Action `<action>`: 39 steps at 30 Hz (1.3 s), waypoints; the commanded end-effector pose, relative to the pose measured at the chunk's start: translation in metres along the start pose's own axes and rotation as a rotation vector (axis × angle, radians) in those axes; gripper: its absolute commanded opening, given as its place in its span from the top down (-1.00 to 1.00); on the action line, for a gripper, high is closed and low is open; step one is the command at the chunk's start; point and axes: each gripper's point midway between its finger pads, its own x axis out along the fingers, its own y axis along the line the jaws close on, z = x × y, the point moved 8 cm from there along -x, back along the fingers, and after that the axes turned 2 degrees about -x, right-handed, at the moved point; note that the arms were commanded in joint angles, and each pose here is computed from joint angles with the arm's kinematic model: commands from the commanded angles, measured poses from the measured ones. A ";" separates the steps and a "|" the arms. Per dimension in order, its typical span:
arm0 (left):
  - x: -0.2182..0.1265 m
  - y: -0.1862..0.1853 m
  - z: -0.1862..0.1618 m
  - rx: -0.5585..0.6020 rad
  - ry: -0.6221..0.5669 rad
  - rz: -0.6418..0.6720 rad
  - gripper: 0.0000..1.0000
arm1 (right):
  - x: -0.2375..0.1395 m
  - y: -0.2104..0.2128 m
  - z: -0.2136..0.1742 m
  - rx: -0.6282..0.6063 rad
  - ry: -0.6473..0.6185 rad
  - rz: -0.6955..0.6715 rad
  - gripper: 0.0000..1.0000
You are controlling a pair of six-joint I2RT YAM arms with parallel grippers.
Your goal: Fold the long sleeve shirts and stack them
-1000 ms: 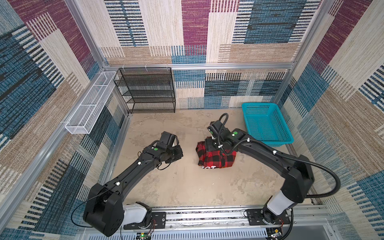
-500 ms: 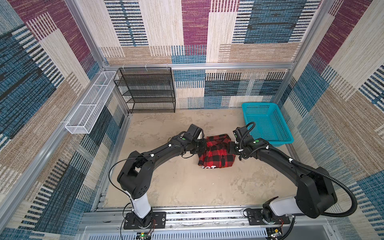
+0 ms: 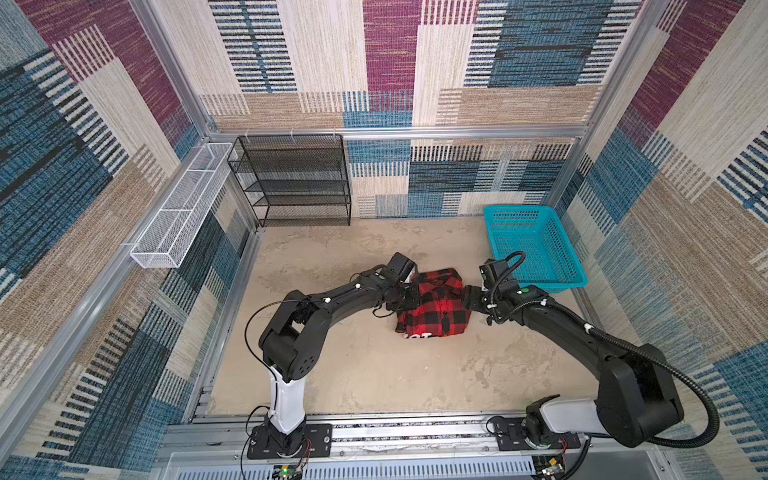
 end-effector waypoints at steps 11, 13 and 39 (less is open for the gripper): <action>0.008 0.073 -0.032 -0.062 -0.035 0.359 1.00 | 0.000 0.008 -0.004 -0.023 -0.064 0.185 -0.67; 0.011 0.079 -0.035 -0.069 -0.027 0.384 1.00 | 0.001 0.011 -0.007 -0.033 -0.056 0.226 -0.69; -0.044 0.051 0.001 0.082 -0.157 0.465 1.00 | -0.055 0.025 -0.021 0.023 -0.075 0.292 -0.23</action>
